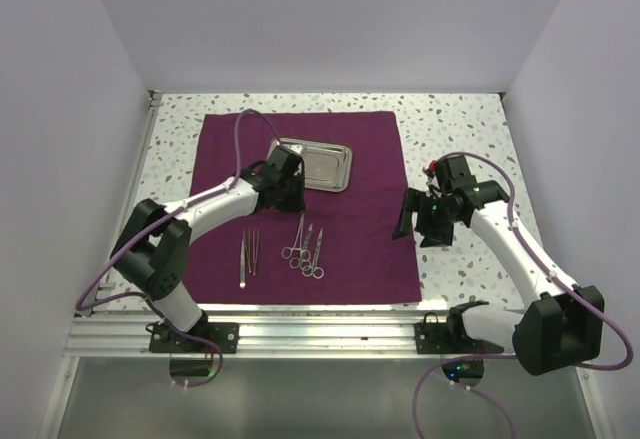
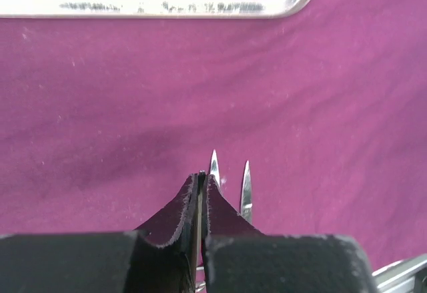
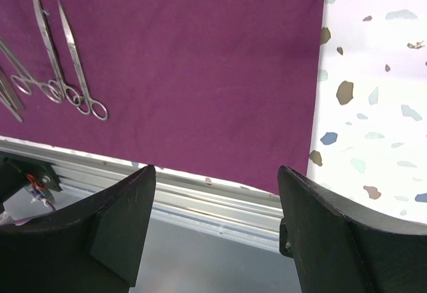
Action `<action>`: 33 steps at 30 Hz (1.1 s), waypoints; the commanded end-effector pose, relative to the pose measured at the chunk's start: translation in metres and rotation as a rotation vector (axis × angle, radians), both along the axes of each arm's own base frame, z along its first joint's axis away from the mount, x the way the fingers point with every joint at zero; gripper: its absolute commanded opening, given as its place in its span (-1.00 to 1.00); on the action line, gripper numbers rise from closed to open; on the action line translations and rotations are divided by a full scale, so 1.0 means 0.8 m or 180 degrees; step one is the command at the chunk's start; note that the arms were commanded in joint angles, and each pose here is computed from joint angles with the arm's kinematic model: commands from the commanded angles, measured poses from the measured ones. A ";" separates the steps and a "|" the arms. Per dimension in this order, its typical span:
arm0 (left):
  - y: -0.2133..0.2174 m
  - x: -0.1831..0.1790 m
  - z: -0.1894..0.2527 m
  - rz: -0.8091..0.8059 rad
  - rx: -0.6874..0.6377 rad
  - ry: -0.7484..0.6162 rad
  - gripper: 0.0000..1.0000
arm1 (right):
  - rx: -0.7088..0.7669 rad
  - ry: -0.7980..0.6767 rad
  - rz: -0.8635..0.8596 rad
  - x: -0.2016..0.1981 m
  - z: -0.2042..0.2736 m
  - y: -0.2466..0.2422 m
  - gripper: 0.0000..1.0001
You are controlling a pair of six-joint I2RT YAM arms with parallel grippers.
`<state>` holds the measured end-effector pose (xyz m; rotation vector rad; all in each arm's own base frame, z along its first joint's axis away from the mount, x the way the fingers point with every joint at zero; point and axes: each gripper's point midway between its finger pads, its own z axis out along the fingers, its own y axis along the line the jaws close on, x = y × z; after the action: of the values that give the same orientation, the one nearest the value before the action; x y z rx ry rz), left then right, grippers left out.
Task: Open and lay out the surgical kit
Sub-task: Place the medical item in the surgical kit.
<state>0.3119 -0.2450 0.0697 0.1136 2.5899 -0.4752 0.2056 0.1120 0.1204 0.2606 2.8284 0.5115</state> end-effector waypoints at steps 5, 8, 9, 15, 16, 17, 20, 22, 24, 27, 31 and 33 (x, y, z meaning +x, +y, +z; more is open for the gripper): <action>-0.030 0.019 0.012 0.0064 -0.0192 -0.0232 -1.00 | 0.0001 0.0068 0.0035 -0.020 -0.003 -0.003 0.55; -0.034 0.015 0.006 0.0017 -0.0151 -0.0184 -1.00 | 0.0008 0.0076 0.0008 -0.018 -0.007 -0.003 0.55; -0.034 0.012 0.003 0.0011 -0.0124 -0.0144 -1.00 | 0.0013 0.0064 0.0004 -0.016 -0.007 -0.002 0.55; -0.030 0.021 0.015 0.0033 0.0020 -0.0196 -0.37 | 0.0069 -0.0041 -0.0030 0.003 0.002 0.005 0.56; -0.032 0.027 0.020 0.0009 0.0048 -0.0252 -0.32 | 0.0072 -0.0064 -0.0040 0.006 0.005 0.005 0.56; -0.035 0.034 0.026 -0.0009 0.0054 -0.0298 -0.27 | 0.0053 -0.0079 -0.0049 0.009 0.006 0.004 0.56; -0.055 0.079 0.067 -0.0050 0.0078 -0.0578 -0.23 | -0.0027 -0.0036 -0.0066 0.008 0.008 -0.001 0.55; -0.067 0.101 0.060 -0.0132 0.0169 -0.0616 -0.23 | -0.0074 -0.0024 -0.0072 0.006 0.009 -0.004 0.56; -0.088 0.134 0.063 -0.0169 0.0179 -0.0691 -0.24 | -0.0144 -0.0003 -0.0085 0.002 0.010 -0.010 0.56; -0.111 0.178 0.086 -0.0184 0.0137 -0.0867 -0.26 | -0.0271 0.0045 -0.0119 -0.003 0.011 -0.019 0.56; -0.131 0.228 0.049 -0.0175 0.0195 -0.0853 -0.27 | -0.0437 0.0062 -0.0100 0.001 0.023 -0.029 0.56; -0.142 0.251 0.061 -0.0174 0.0140 -0.0981 -0.27 | -0.0503 0.0062 -0.0070 0.001 0.027 -0.033 0.56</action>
<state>0.4945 -0.3654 0.1219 0.2297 2.3014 -0.4423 0.2048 0.0944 0.1296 0.2995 2.8602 0.3550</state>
